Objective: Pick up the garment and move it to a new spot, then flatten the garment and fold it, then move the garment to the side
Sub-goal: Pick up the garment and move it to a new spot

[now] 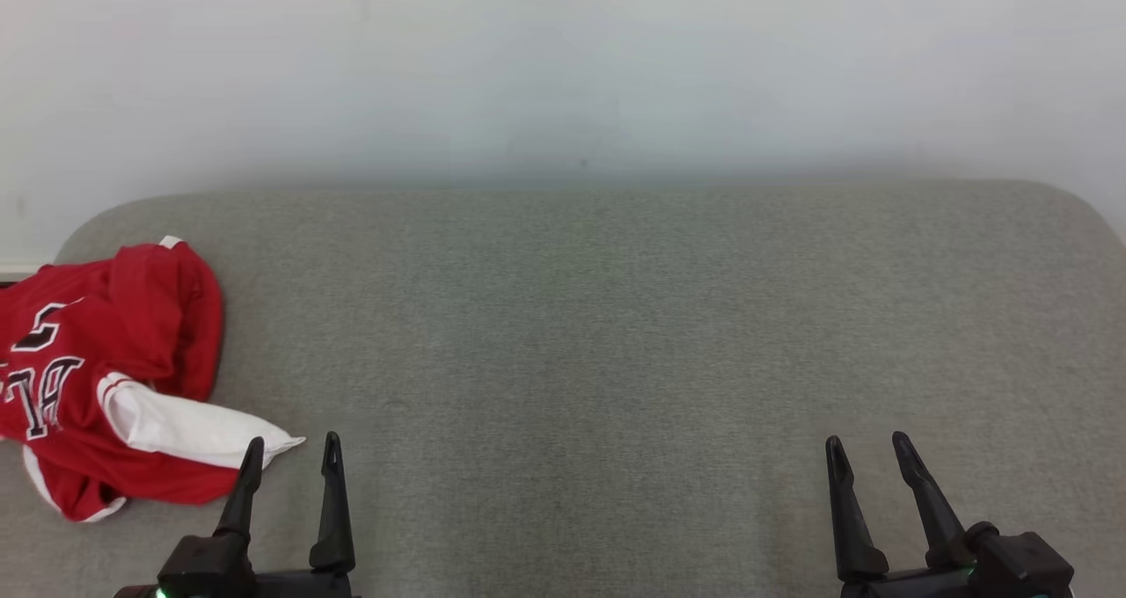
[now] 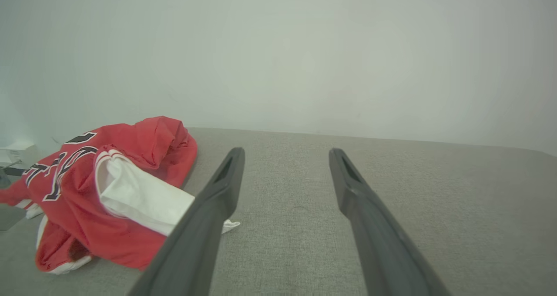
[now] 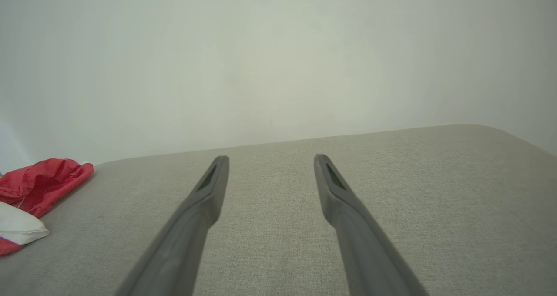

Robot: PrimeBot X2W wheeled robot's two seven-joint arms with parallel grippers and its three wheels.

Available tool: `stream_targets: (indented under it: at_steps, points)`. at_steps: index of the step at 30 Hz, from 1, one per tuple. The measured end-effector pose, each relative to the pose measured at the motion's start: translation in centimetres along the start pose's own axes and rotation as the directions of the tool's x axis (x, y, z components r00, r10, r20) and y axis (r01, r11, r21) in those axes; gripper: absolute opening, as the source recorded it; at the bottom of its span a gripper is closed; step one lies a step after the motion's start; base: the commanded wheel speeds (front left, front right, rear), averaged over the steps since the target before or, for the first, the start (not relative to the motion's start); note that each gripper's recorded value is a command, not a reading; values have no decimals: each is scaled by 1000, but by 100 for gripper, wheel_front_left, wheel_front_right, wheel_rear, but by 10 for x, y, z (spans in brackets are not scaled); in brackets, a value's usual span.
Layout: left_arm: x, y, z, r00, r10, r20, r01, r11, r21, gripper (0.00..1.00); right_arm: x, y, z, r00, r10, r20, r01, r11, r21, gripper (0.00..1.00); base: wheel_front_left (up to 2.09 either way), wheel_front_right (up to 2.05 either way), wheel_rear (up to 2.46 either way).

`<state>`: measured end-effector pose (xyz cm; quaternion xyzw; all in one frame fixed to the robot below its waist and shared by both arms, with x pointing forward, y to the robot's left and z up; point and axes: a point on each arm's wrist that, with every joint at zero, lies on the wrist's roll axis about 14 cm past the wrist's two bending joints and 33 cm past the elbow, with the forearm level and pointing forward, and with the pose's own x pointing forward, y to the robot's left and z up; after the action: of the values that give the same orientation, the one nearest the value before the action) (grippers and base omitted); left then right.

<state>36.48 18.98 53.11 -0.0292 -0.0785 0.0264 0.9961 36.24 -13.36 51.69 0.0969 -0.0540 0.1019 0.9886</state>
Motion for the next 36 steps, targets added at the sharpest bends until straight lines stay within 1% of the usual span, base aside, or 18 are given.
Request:
stream_targets:
  at_steps: [9,15,19,24,31,33,36]
  points:
    - [-19,37,2,993,119,-1,-119,993,24,100,14,27,-11,995,91,-29,-91,996,15,100,0,0,0]
    - [-42,70,4,973,229,-4,-229,972,43,100,26,55,-22,982,180,-55,-179,983,31,100,0,0,0]
    - [-61,95,10,947,320,13,-320,944,74,100,33,76,-28,967,244,-71,-242,969,43,100,0,0,0]
    - [-88,122,13,909,417,17,-417,904,90,100,40,102,-35,943,322,-83,-318,946,56,100,0,0,0]
    - [-118,149,19,859,511,28,-510,854,105,100,44,135,-44,905,413,-101,-407,910,76,100,0,0,0]
    - [-128,157,21,839,543,32,-543,832,111,100,44,145,-46,891,441,-107,-435,897,81,100,0,0,0]
    - [-140,164,20,818,574,25,-573,811,120,100,46,153,-49,876,469,-112,-462,883,84,100,0,0,0]
